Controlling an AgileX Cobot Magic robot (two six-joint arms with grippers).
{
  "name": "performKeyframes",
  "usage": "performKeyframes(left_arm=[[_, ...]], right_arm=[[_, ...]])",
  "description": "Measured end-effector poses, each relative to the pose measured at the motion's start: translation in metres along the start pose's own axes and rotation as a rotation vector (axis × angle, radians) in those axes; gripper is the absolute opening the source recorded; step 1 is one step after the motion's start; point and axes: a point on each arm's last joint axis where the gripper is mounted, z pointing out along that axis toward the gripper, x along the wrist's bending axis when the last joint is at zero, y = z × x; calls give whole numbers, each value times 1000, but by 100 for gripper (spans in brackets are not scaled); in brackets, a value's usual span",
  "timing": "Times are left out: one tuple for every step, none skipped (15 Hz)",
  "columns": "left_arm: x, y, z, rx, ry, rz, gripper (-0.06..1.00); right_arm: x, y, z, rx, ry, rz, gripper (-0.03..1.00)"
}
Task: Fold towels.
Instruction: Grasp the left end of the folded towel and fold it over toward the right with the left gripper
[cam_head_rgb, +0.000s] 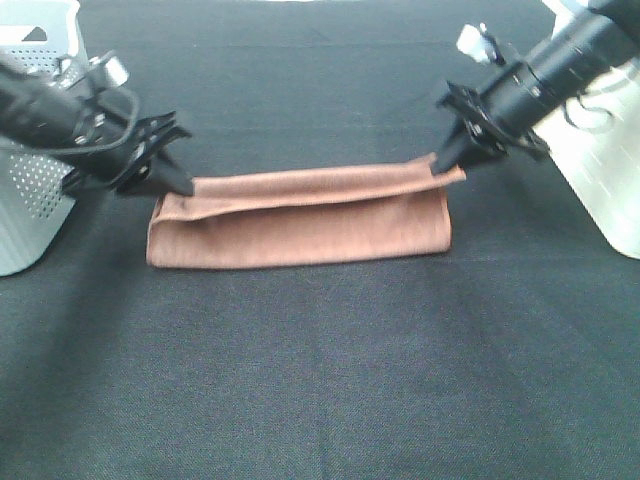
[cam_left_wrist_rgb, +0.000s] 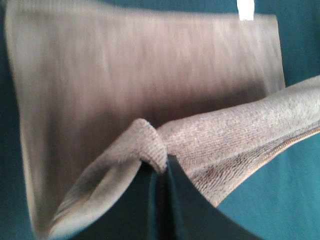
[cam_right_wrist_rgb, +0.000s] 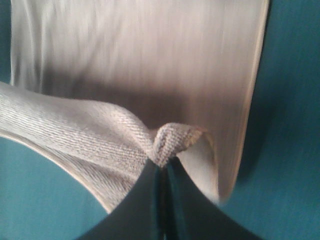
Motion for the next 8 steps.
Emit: performKeyframes(left_arm=[[3, 10, 11, -8, 3, 8, 1], [5, 17, 21, -12, 5, 14, 1], [9, 23, 31, -15, 11, 19, 1], [15, 32, 45, -35, 25, 21, 1], [19, 36, 52, -49, 32, 23, 1], [19, 36, 52, -49, 32, 23, 1], [21, 39, 57, -51, 32, 24, 1], [21, 42, 60, -54, 30, 24, 4]], right_arm=[[-2, 12, 4, -21, 1, 1, 0], [-5, 24, 8, -44, 2, -6, 0], [-10, 32, 16, -47, 2, -10, 0], [-19, 36, 30, -29, -3, 1, 0], [-25, 37, 39, -18, -9, 9, 1], [-25, 37, 39, -18, -9, 9, 1], [-30, 36, 46, -6, -15, 17, 5], [-34, 35, 51, 2, -20, 21, 12]])
